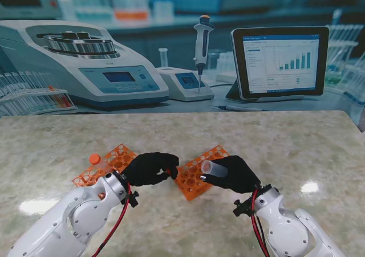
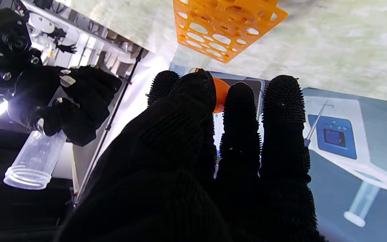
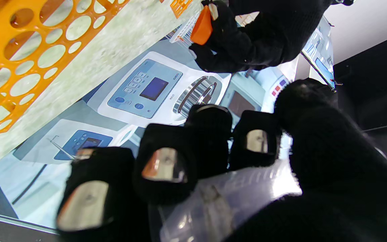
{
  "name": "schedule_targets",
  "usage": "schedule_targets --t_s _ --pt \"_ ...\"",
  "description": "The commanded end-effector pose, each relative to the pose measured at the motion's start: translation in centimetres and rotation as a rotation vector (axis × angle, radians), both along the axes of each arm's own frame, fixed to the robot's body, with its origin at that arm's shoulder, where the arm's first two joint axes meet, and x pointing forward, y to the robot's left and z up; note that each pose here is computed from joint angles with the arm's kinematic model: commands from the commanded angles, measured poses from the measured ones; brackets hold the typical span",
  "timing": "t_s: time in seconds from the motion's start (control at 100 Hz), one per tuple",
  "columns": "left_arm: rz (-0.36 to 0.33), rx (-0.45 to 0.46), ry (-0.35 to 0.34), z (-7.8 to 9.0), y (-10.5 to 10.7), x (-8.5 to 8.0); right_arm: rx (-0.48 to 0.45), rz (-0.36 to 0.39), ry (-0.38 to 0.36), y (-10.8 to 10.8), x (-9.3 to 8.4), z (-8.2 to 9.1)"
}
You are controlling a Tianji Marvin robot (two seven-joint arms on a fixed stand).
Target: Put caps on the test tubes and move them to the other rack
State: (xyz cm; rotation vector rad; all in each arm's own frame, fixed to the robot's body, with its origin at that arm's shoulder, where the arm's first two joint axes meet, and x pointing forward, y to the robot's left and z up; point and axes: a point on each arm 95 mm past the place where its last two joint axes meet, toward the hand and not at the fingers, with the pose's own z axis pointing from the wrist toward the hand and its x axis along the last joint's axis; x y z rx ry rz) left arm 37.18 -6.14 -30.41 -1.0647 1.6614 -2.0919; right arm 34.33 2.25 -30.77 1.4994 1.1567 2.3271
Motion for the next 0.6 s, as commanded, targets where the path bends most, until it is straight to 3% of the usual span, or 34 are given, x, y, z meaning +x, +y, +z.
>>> schedule_targets --t_s 0.0,0.59 --pt "-0.006 -0.026 -0.017 0.8 -0.3 0.1 -0.002 0.001 0.014 0.1 -0.2 -0.3" --pt "-0.018 -0.164 -0.051 3.1 -1.4 0.4 -0.013 0.007 0.022 0.2 0.1 -0.4"
